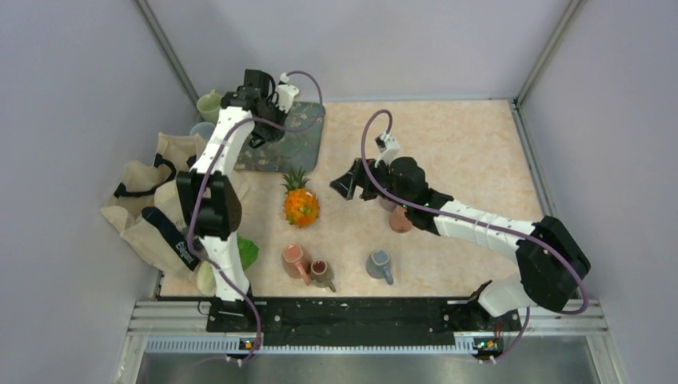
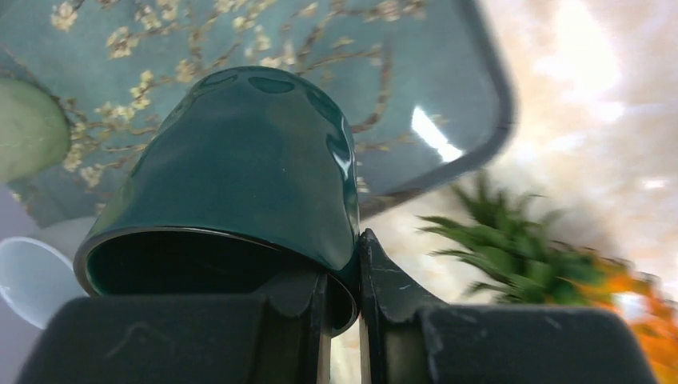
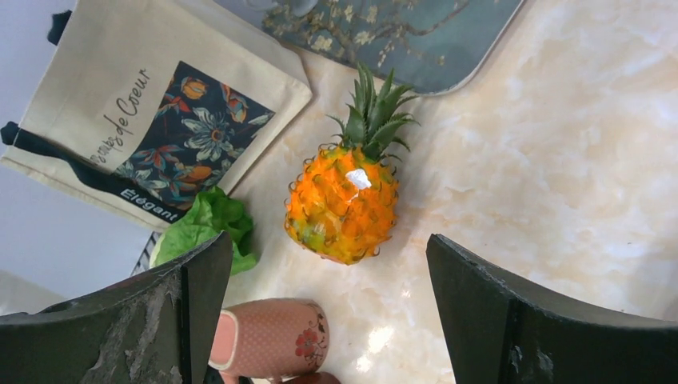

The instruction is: Turn the mug right side up

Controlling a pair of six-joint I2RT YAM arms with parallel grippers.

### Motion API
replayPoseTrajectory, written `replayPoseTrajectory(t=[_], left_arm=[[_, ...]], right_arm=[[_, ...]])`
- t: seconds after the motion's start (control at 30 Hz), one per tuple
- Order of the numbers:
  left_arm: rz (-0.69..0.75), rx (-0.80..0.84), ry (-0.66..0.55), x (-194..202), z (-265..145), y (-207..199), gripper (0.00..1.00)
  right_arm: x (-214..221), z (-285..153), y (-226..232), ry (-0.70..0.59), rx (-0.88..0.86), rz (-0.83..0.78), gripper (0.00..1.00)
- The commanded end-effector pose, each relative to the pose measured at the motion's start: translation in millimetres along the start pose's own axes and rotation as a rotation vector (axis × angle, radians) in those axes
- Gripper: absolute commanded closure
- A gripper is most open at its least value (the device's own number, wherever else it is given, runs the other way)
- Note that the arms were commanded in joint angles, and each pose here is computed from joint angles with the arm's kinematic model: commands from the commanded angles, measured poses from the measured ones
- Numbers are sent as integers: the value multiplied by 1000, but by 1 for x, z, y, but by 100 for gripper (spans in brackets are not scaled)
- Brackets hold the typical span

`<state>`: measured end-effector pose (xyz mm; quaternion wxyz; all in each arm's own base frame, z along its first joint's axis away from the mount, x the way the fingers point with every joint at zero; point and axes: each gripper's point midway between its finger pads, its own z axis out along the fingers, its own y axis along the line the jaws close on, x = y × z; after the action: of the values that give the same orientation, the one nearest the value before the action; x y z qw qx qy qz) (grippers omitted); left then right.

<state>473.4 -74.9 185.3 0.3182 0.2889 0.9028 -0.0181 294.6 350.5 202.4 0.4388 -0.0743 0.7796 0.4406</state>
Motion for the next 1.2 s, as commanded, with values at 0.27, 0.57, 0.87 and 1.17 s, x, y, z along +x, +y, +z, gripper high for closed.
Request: replayPoseTrajectory(t=[0.27, 0.57, 0.87, 1.17], left_arm=[[201, -198, 257, 33, 58, 94, 100], [177, -215, 270, 48, 60, 115, 57], [192, -220, 2, -19, 1, 87, 42], [459, -274, 35, -2, 21, 33, 73]], right_arm=[[-20, -20, 4, -58, 20, -141, 10], [-22, -17, 4, -56, 17, -166, 9], [-18, -16, 0, -36, 31, -192, 9], [-13, -25, -15, -27, 90, -235, 9]])
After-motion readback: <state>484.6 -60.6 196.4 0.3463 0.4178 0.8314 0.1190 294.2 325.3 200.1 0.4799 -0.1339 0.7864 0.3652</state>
